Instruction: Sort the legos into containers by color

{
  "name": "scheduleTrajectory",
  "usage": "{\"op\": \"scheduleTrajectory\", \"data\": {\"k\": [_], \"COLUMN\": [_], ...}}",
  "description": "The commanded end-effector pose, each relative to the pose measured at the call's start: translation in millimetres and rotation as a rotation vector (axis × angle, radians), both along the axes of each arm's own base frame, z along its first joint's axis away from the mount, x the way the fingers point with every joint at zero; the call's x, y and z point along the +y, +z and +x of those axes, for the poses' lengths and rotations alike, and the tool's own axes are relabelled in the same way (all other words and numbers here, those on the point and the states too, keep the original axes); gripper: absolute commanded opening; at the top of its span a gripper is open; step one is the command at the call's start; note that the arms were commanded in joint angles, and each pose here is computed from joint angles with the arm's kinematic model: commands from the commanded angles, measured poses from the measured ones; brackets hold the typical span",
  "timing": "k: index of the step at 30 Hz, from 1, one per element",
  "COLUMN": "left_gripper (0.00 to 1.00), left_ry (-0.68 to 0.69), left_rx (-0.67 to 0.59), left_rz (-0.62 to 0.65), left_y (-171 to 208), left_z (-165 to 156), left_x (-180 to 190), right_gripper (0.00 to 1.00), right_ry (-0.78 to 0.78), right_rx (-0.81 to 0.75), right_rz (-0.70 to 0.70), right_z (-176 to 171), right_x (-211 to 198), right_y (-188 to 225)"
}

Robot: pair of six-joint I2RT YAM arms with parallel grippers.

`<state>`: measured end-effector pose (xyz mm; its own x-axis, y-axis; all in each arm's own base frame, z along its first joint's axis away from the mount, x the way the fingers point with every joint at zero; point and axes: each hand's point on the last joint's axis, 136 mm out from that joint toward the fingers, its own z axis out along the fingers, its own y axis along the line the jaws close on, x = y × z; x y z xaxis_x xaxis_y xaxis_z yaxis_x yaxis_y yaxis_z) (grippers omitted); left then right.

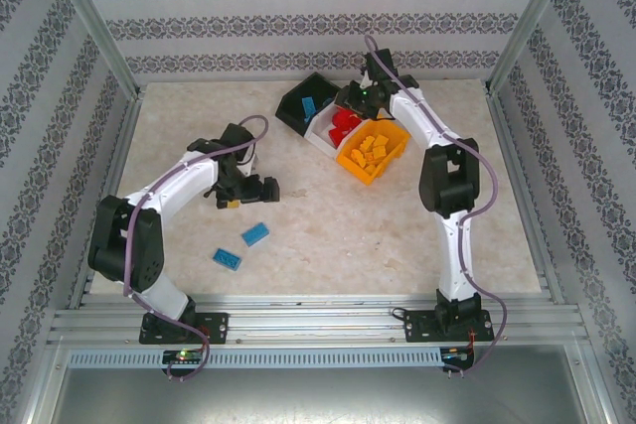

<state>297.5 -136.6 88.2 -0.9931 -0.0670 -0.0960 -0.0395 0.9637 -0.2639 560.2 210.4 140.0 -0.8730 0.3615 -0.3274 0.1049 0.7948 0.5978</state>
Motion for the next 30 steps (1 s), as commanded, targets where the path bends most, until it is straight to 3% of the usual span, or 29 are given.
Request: {"op": "scheduleTrajectory", "data": {"k": [1, 6, 19, 30], "left_gripper": [1.00, 1.00, 0.99, 0.86], "left_ry": [-0.030, -0.060, -0.186, -0.350], "left_rx": [0.055, 0.061, 0.135, 0.205], "left_rz": [0.082, 0.120, 0.163, 0.232], "left_y": [-6, -9, -29, -52], "left_z": [-25, -33, -49, -59], "left_x": [11, 12, 6, -6], "right_gripper": [0.43, 0.75, 0.76, 0.72], "right_ry": [-0.015, -0.011, 0.028, 0.056], "right_rx": [0.011, -0.025, -0.106, -0.083], "right_rz": [-0.030, -0.057, -0.078, -0.092], "right_z": [2, 8, -29, -82], "right_x": [-10, -23, -34, -48], "right_y": [4, 13, 57, 47]}}
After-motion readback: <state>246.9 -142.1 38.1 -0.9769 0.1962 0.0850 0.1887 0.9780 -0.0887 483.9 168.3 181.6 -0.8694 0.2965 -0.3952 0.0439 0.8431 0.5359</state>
